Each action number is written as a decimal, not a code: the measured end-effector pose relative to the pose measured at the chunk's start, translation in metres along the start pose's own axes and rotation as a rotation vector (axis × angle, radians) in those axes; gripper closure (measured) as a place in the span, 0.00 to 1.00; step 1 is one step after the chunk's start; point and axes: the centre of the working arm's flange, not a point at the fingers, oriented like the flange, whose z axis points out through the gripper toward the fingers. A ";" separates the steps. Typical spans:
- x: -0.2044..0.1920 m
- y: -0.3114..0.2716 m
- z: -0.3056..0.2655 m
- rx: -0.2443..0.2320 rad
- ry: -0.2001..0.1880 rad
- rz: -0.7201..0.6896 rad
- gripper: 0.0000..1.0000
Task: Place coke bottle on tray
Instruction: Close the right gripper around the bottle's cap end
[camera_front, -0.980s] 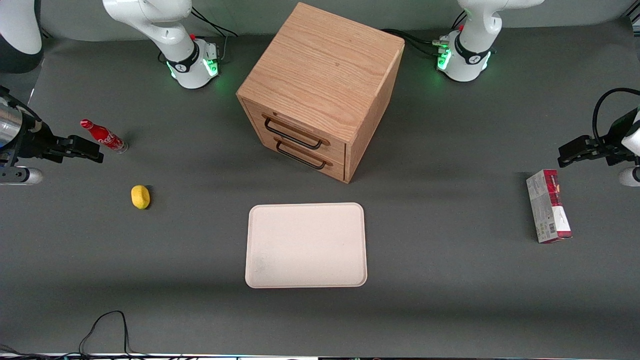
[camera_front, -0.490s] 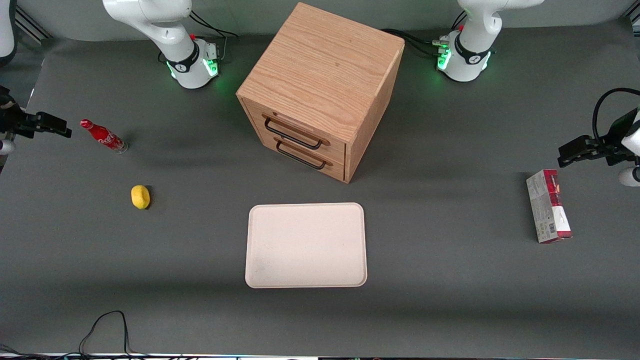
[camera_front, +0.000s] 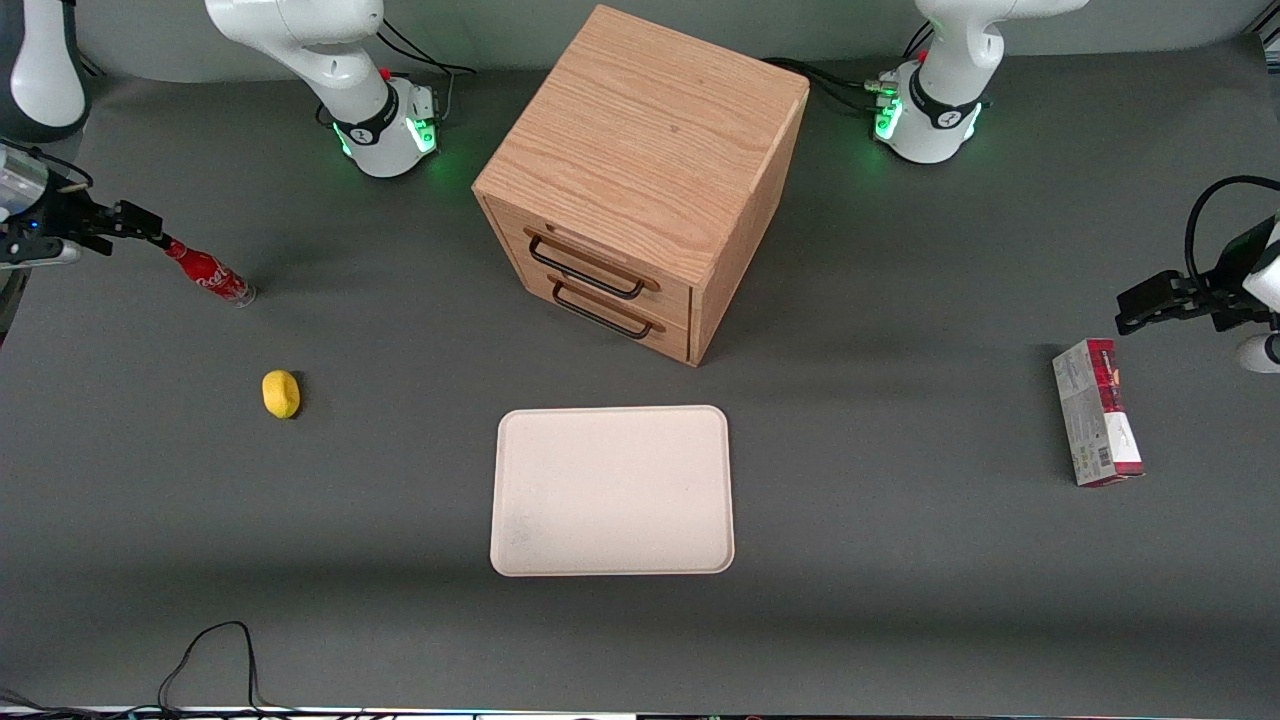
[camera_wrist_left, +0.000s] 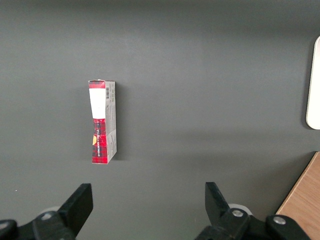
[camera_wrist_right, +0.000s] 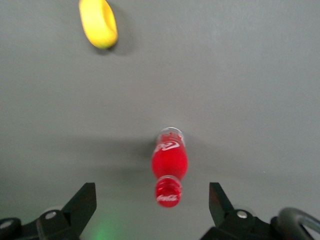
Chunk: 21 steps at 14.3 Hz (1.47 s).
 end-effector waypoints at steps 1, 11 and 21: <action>-0.009 0.004 0.016 -0.002 0.005 0.001 0.00; -0.028 0.001 0.069 0.005 0.023 0.002 0.12; -0.026 0.002 0.065 0.002 0.016 -0.003 0.66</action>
